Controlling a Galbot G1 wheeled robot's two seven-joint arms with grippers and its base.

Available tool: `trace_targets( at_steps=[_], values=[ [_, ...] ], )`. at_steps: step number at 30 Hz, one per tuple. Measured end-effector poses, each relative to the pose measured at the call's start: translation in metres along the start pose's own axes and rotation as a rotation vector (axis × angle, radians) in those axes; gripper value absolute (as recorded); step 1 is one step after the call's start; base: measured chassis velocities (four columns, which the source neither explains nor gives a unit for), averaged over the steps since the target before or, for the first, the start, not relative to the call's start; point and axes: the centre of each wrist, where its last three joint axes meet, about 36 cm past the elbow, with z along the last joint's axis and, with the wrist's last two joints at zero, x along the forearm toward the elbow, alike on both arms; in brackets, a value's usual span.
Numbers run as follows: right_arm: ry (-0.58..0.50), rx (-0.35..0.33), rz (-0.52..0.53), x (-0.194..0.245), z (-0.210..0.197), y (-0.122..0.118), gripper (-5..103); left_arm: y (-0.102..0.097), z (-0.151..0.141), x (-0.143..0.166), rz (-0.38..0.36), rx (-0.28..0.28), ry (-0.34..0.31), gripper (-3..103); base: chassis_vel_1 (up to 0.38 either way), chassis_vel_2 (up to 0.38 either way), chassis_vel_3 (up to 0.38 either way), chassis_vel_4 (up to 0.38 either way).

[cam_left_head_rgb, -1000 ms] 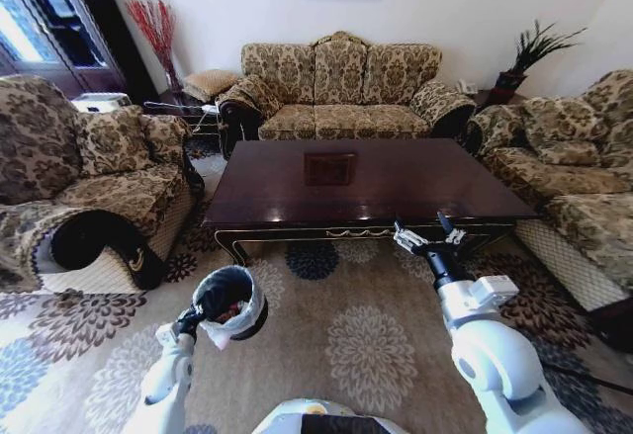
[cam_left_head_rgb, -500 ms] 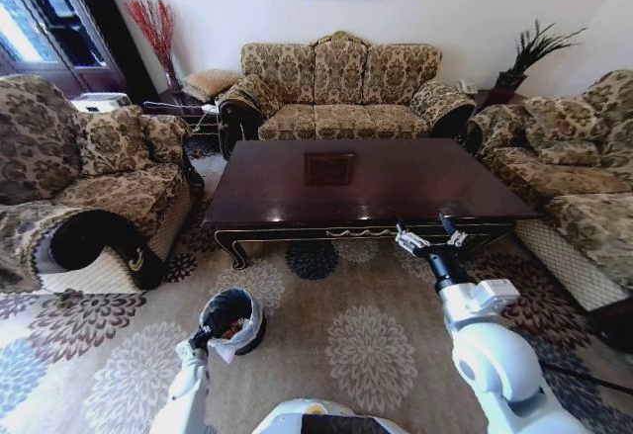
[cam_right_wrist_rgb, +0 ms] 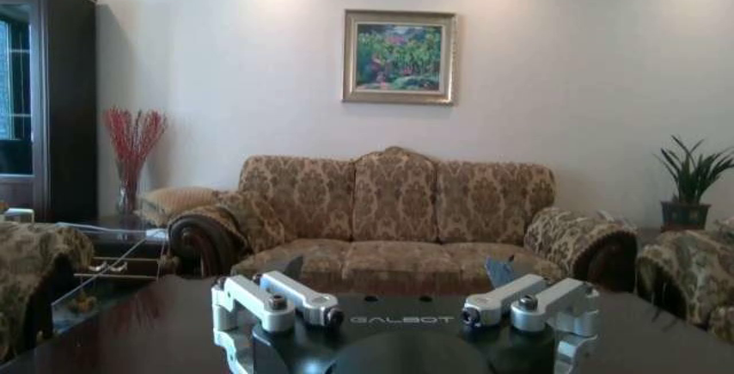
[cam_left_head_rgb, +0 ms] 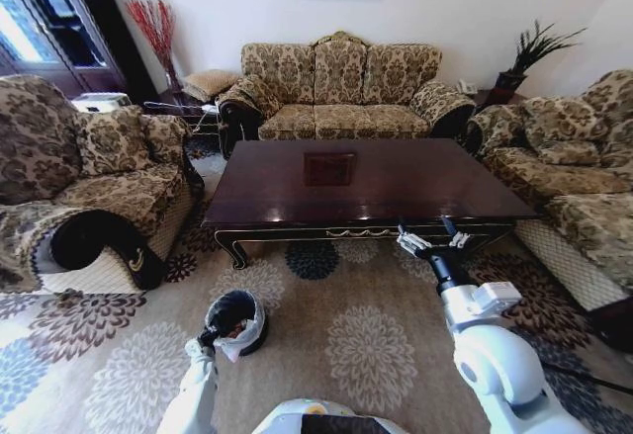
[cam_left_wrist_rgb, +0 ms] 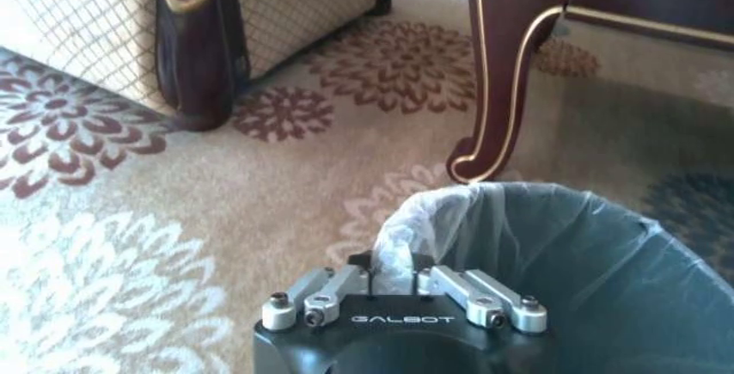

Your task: Move to the front of the table and place the trash on the table into the trash bin.

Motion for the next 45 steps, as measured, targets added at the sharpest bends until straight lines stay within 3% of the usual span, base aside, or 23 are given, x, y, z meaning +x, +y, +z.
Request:
trace_targets(
  at_steps=[2, 3, 6, 11, 14, 15, 17, 18, 19, 20, 22, 23, 27, 28, 31, 35, 38, 42, 45],
  values=[
    [-0.007, -0.001, 0.0, -0.002, -0.001, 0.0, 100, 0.002, 0.001, 0.002, 0.008, 0.0, 0.007, 32, 0.0, 0.0, 0.0, 0.0],
    [-0.007, -0.001, 0.0, -0.002, -0.001, 0.0, 100, 0.002, 0.001, 0.002, 0.008, 0.0, 0.007, 32, 0.0, 0.0, 0.0, 0.0],
    [-0.01, -0.007, -0.003, -0.002, -0.001, 0.001, 100, 0.008, -0.002, 0.009, 0.008, 0.04, 0.005, 47, 0.0, 0.0, 0.0, 0.0],
    [-0.009, -0.01, 0.0, -0.003, 0.0, 0.0, 100, 0.014, -0.016, 0.021, 0.006, 0.068, -0.027, 58, 0.0, 0.0, 0.0, 0.0],
    [-0.012, -0.015, 0.0, -0.004, 0.001, 0.001, 100, 0.013, -0.058, 0.036, 0.026, 0.098, -0.112, 75, 0.0, 0.0, 0.0, 0.0],
    [-0.012, -0.015, 0.0, -0.004, 0.001, 0.001, 100, 0.013, -0.058, 0.036, 0.026, 0.098, -0.112, 75, 0.0, 0.0, 0.0, 0.0],
    [-0.012, -0.017, -0.003, -0.004, 0.001, 0.002, 100, 0.009, -0.089, 0.044, 0.033, 0.078, -0.21, 85, 0.0, 0.0, 0.0, 0.0],
    [-0.013, -0.017, -0.004, -0.004, 0.001, 0.002, 100, 0.006, -0.101, 0.048, 0.04, 0.067, -0.25, 85, 0.0, 0.0, 0.0, 0.0],
    [-0.013, -0.017, -0.004, -0.004, 0.001, 0.002, 100, 0.006, -0.101, 0.048, 0.04, 0.067, -0.25, 85, 0.0, 0.0, 0.0, 0.0],
    [-0.015, -0.014, -0.005, -0.004, 0.001, 0.002, 100, 0.002, -0.121, 0.057, 0.057, 0.059, -0.31, 96, 0.0, 0.0, 0.0, 0.0],
    [-0.014, 0.0, 0.001, -0.004, 0.0, 0.001, 100, -0.005, -0.156, 0.083, 0.097, 0.058, -0.404, 98, 0.0, 0.0, 0.0, 0.0],
    [-0.014, 0.0, 0.001, -0.004, 0.0, 0.001, 100, -0.005, -0.156, 0.083, 0.097, 0.058, -0.404, 98, 0.0, 0.0, 0.0, 0.0],
    [0.032, 0.019, 0.015, 0.0, 0.002, -0.001, 100, -0.026, -0.196, 0.156, 0.205, 0.083, -0.494, 100, 0.0, 0.0, 0.0, 0.0],
    [0.032, 0.019, 0.015, 0.0, 0.002, -0.001, 100, -0.026, -0.196, 0.156, 0.205, 0.083, -0.494, 100, 0.0, 0.0, 0.0, 0.0],
    [0.03, 0.051, 0.031, 0.001, 0.012, -0.002, 100, -0.047, -0.207, 0.2, 0.245, 0.104, -0.527, 100, 0.0, 0.0, 0.0, 0.0],
    [0.035, 0.055, 0.032, 0.002, 0.016, -0.001, 100, -0.056, -0.212, 0.216, 0.255, 0.1, -0.531, 100, 0.0, 0.0, 0.0, 0.0],
    [0.049, 0.045, 0.025, 0.005, 0.02, 0.001, 100, -0.062, -0.218, 0.223, 0.231, -0.004, -0.575, 100, -0.039, -0.034, 0.042, 0.044],
    [0.06, 0.032, 0.017, 0.009, 0.023, 0.006, 100, -0.062, -0.215, 0.222, 0.215, -0.046, -0.595, 100, -0.113, -0.098, 0.105, 0.118],
    [0.064, 0.027, 0.007, 0.011, 0.024, 0.01, 100, -0.061, -0.213, 0.222, 0.208, -0.047, -0.597, 100, -0.175, -0.162, 0.191, 0.19]
  ],
)
